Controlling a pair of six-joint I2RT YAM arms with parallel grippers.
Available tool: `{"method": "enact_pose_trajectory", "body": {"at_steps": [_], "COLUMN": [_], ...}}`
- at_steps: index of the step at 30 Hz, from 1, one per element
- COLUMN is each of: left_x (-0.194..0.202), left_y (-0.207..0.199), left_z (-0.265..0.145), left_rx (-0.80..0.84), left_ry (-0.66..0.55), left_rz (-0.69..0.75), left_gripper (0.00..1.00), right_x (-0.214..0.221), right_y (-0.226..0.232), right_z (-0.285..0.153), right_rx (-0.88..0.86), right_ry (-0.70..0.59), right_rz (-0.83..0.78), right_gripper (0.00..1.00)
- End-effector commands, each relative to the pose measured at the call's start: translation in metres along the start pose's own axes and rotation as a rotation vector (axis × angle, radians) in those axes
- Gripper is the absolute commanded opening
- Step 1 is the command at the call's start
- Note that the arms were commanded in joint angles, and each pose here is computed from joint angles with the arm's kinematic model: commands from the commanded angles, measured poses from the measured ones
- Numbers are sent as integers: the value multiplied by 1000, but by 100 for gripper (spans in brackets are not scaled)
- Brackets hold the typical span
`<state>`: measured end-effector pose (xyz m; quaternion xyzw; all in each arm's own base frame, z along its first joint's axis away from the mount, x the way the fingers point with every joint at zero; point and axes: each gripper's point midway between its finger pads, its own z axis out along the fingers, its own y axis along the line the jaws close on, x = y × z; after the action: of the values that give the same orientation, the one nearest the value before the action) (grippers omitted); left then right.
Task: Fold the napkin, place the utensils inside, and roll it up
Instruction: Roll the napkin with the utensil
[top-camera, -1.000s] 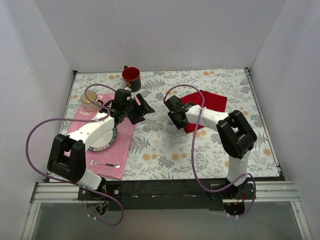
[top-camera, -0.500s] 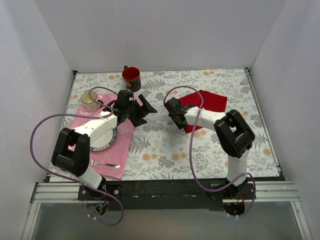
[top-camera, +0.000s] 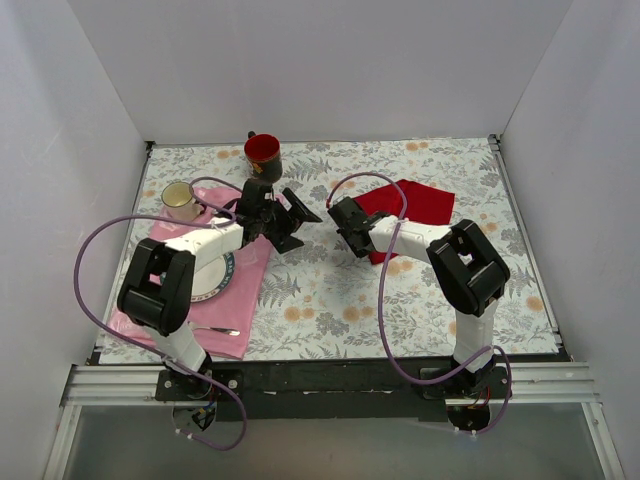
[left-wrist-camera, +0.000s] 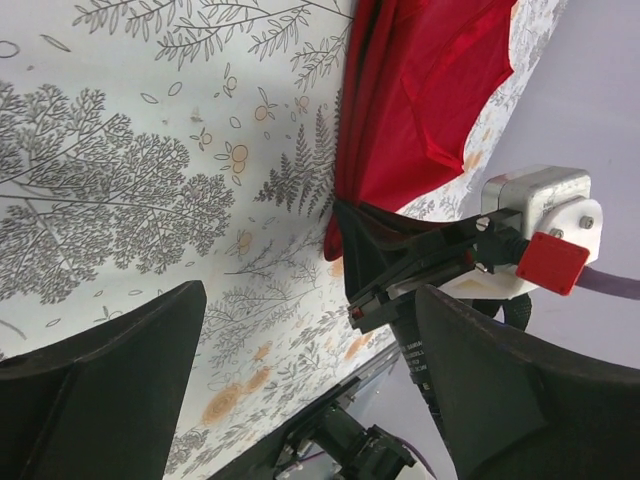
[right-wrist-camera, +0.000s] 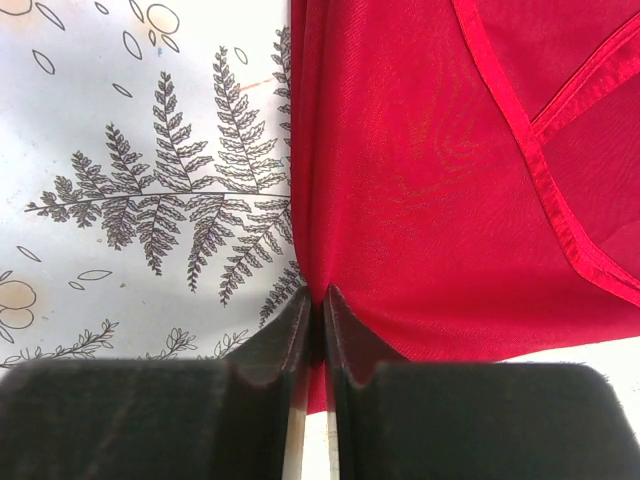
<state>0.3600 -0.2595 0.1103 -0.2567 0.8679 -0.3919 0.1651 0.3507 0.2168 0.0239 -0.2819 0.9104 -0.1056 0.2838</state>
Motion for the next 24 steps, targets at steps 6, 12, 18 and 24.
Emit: {"method": "enact_pose_trajectory", "body": {"at_steps": [6, 12, 18, 24], "left_x": [-1, -12, -18, -14], "left_y": [-11, -12, -14, -12], "left_z": [10, -7, -29, -33], "left_rx": [58, 17, 17, 19], "left_ry": [39, -37, -100, -83], "left_rz": [7, 81, 127, 130], "left_gripper": [84, 85, 86, 86], "right_x": [2, -31, -58, -63], "right_y": [4, -7, -3, -3], "right_z": [-9, -36, -20, 0], "right_rx": [-36, -44, -153, -196], "right_ry": [1, -62, -86, -76], "right_rz": [14, 41, 59, 51], "right_gripper": [37, 57, 65, 63]}}
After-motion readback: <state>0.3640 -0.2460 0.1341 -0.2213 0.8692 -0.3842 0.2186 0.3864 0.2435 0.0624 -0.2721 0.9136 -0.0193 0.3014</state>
